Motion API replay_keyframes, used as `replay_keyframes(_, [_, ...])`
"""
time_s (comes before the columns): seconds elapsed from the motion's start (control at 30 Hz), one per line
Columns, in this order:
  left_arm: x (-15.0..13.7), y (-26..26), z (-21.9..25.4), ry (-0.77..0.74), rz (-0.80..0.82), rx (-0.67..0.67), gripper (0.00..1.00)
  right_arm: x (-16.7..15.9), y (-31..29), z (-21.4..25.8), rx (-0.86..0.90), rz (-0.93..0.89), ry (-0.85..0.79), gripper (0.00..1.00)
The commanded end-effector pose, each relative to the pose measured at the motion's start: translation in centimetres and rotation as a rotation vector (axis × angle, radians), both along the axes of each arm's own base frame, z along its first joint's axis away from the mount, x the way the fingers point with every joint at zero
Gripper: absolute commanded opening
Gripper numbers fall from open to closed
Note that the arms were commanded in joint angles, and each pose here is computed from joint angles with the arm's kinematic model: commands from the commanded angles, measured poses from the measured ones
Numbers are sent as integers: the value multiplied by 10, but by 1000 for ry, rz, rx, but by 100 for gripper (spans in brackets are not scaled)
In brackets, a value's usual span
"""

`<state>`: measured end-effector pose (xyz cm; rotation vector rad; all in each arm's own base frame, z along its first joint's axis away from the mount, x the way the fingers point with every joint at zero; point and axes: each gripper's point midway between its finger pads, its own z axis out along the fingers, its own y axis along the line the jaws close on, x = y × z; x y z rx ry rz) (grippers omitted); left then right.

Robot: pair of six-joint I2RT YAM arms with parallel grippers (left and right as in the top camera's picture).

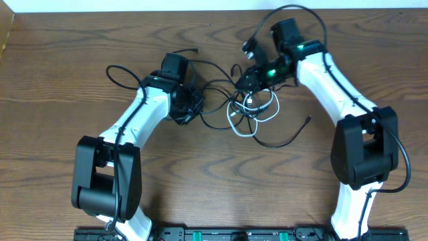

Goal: Untangle cables
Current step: 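Pull the grippers apart, stretching black cables left and right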

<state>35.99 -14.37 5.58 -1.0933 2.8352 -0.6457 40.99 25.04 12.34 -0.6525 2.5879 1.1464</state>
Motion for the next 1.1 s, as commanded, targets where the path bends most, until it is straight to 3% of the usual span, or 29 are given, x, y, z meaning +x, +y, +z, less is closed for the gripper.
replay_keyframes(0.0, [-8,0,9,-31,-168,-91,7,2,-5,25,145,12,11,1])
replay_keyframes(0.17, [-5,29,13,-23,-131,-143,7,10,-31,55,341,19,3,1])
replay_keyframes(0.43, [-19,94,10,55,-19,-155,7,28,-106,50,328,-139,22,1])
replay_keyframes(0.7, [-10,121,39,-65,39,-399,7,42,-179,9,60,-365,78,1])
replay_keyframes(1.07, [-6,171,57,-162,186,-511,7,41,-261,-38,-374,-641,157,1])
